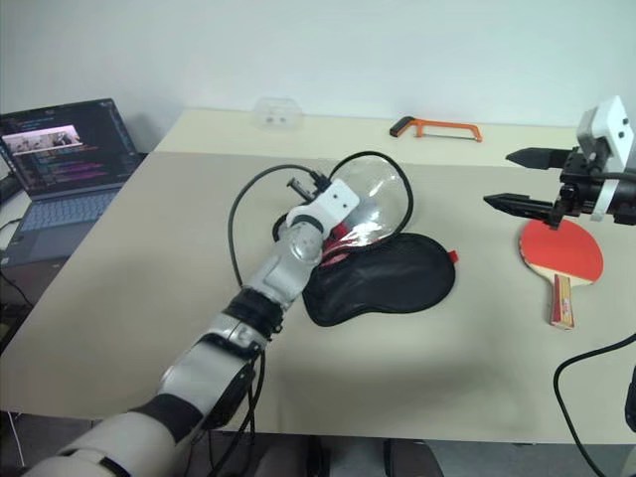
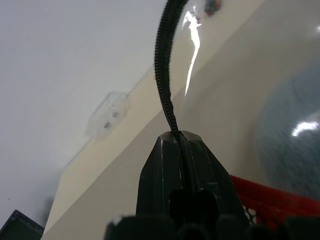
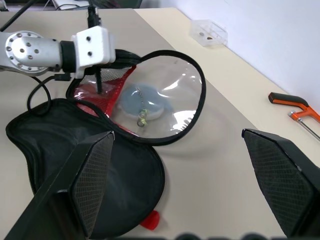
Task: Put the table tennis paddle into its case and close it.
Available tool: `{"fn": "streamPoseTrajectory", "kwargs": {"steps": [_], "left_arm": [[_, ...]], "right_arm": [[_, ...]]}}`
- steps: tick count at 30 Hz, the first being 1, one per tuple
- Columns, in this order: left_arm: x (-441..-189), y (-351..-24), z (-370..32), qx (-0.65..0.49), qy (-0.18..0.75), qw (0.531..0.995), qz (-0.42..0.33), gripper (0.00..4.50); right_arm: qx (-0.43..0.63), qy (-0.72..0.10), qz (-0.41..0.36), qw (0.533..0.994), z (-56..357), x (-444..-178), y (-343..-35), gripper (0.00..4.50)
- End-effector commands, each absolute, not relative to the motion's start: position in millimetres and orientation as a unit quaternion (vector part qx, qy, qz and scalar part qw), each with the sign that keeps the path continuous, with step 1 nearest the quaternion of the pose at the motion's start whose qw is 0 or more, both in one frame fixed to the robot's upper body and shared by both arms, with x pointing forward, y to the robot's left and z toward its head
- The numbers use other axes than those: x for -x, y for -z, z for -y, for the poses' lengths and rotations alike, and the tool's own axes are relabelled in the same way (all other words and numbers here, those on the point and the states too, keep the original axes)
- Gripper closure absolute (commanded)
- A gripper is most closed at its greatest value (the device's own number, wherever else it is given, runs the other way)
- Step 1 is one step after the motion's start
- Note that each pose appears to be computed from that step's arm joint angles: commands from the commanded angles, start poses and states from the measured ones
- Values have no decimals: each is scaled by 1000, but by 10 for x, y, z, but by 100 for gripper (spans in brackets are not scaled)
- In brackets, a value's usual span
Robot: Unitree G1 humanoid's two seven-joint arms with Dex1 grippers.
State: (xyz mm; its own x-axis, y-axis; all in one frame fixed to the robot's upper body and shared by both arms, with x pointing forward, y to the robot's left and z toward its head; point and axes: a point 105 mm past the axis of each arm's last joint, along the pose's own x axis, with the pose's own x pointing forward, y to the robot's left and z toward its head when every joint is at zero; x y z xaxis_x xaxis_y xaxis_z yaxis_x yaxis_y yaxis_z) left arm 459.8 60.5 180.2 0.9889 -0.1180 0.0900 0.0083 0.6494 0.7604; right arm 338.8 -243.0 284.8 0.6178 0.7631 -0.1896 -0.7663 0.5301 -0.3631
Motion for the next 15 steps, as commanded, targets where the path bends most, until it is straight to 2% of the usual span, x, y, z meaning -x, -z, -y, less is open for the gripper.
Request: {"fn": "streamPoseTrajectory", "kwargs": {"steps": [1,10,15], "left_arm": [[-4665,-2053,-518,-379,15,920,100,447],[-4744,-2178,-448,-319,-19,942,102,447],[-4691,-1996,-220,-304,15,949,81,447]], "right_arm": [[222,-437,30,871,2384,-3346,-3031,0],[223,-440,33,869,2358,-3338,-3040,0],[222,-440,34,869,2349,-3335,-3046,0]]}}
